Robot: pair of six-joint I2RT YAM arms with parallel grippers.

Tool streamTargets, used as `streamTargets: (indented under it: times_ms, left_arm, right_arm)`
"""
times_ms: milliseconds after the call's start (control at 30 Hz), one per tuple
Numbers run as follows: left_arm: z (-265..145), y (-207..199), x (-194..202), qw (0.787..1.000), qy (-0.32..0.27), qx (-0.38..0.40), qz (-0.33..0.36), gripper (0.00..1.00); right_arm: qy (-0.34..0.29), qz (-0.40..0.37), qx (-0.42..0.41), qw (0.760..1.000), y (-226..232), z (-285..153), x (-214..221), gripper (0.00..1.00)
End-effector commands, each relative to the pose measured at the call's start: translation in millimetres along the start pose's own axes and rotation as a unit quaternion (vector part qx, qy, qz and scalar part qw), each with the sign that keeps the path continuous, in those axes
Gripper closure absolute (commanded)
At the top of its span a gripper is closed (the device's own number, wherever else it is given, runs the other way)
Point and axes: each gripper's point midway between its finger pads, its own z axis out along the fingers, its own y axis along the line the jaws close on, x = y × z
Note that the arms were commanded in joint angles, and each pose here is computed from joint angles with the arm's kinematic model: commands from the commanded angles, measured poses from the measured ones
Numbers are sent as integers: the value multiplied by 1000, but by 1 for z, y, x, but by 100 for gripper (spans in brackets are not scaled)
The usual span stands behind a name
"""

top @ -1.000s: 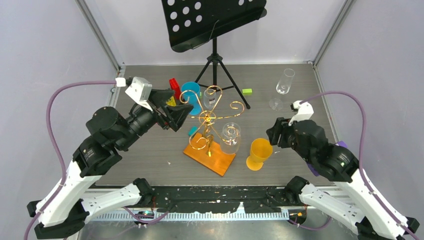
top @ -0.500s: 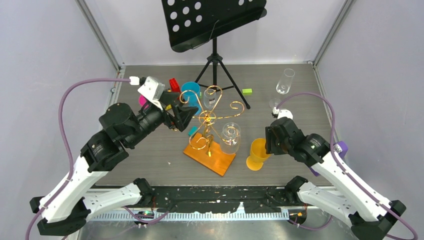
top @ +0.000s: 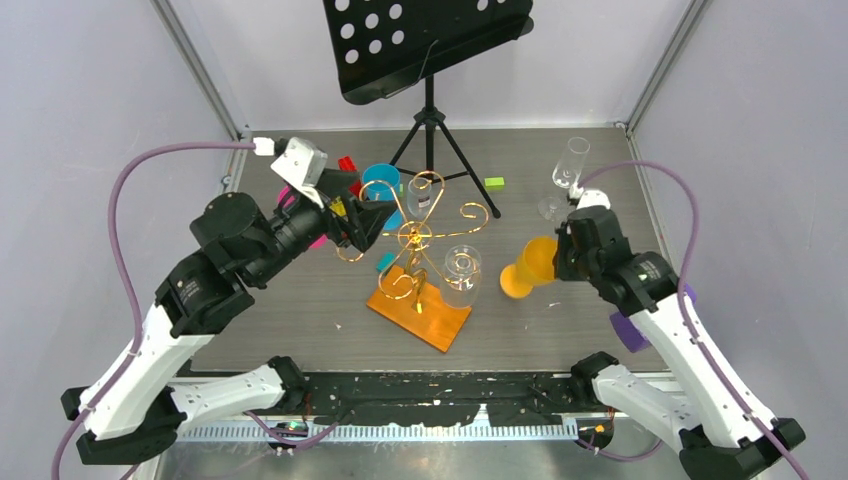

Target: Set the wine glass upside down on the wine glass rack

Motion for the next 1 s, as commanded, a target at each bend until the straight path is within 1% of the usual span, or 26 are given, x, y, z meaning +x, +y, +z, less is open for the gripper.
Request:
streamTargets:
  times_ms: [0,33,67,100,133,200,267,300,333,367,400,433,467,500,533,600,700,867,967]
  left_arm:
    - [-2,-2,-37,999,-46,4,12,21]
    - [0,-3,-41,998,-57,6,13,21]
    - [1,-5,-45,998,-67,10,13,20]
    - [2,-7,-47,997,-75,17,13,20]
    - [2,-10,-49,996,-85,26,16,20]
    - [2,-14,-51,993,-108,41,20,21]
    - [1,-17,-51,990,-132,50,26,22]
    - [1,-18,-50,988,-144,55,28,23]
    - [1,-19,-49,986,-154,60,32,24]
    - [2,-21,-47,984,-161,67,37,25]
    - [3,-23,-46,982,-166,72,45,25]
    - [6,-23,-43,982,-166,73,50,26]
    - [8,-25,-43,982,-165,75,53,27]
    - [11,-27,-41,983,-160,77,56,27]
    - [13,-30,-39,982,-156,82,60,27]
    - [17,-38,-35,983,-146,93,67,27]
    - [23,-44,-31,982,-139,96,88,28]
    - [34,-45,-27,983,-134,84,95,29]
    - [42,-40,-27,985,-133,65,93,33]
  right_arm:
    - [-175,14,19,984,-9,-60,-99,95]
    - [-202,17,18,979,-11,-72,-110,95]
    - [-245,28,5,969,-7,-87,-130,95]
    - [-280,32,-11,959,-6,-104,-140,95]
    - [-326,45,-31,944,-1,-118,-158,95]
    - [-397,49,-85,913,10,-148,-177,95]
    - [-449,50,-139,881,23,-175,-189,95]
    - [-461,48,-160,872,29,-184,-191,95]
    - [-473,42,-202,856,43,-195,-195,95]
    - [-478,37,-226,848,51,-200,-196,95]
    - [-481,26,-282,830,70,-211,-196,95]
    - [-483,23,-308,819,80,-215,-197,95]
    - [-487,19,-357,797,95,-224,-197,95]
    - [-490,20,-378,786,102,-228,-199,95]
    - [-495,26,-407,767,111,-233,-201,95]
    - [-495,30,-428,756,120,-234,-204,95]
    - [-493,24,-439,751,131,-235,-204,95]
    - [-495,-2,-455,740,145,-240,-199,95]
    - [-498,-17,-463,734,148,-242,-192,95]
